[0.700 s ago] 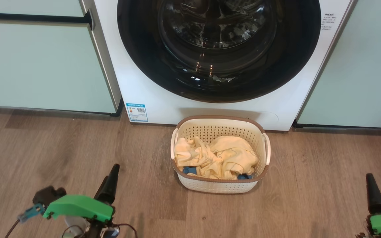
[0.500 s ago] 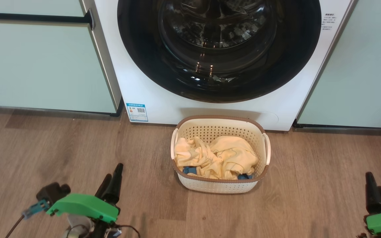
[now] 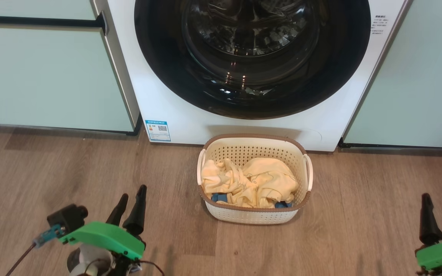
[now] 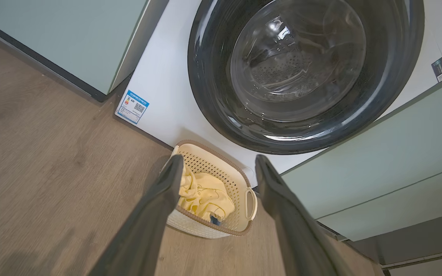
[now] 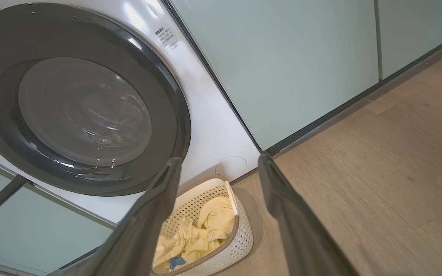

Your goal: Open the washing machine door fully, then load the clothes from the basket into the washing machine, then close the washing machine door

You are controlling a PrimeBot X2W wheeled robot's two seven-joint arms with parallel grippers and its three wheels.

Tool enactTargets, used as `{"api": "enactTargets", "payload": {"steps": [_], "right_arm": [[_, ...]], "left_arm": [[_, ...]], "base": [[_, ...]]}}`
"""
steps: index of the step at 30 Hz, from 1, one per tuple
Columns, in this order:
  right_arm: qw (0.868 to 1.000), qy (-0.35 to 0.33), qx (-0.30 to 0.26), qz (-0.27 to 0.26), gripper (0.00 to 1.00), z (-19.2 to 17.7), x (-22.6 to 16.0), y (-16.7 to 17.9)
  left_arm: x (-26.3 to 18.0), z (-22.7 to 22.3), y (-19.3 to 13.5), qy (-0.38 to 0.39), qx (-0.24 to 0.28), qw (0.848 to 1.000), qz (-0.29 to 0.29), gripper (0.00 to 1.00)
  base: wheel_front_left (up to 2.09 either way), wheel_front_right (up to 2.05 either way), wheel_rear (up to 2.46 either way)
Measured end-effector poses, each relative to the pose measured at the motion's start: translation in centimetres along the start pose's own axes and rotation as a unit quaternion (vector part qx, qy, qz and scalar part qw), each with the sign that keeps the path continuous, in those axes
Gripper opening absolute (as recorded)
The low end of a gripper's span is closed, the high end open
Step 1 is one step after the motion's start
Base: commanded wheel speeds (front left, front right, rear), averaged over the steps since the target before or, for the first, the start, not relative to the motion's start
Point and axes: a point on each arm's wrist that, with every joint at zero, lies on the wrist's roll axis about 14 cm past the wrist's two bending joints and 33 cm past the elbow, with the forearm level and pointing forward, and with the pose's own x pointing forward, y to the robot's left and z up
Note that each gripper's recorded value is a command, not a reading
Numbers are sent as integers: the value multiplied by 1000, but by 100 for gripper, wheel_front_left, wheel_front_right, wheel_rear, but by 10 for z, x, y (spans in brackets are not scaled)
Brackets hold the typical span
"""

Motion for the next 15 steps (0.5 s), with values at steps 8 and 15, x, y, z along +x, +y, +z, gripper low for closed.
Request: {"api": "enactTargets", "payload": {"steps": [8,15], "right_arm": [[998,-3,-61,20,100,4,1,11],[993,1,-111,25,100,2,2,13]], "left_arm": [[2,1,-7,-5,54,998,-13,100],[6,5,-16,-16,95,995,-29,100]], "base": [[0,0,0],[0,0,0]]}}
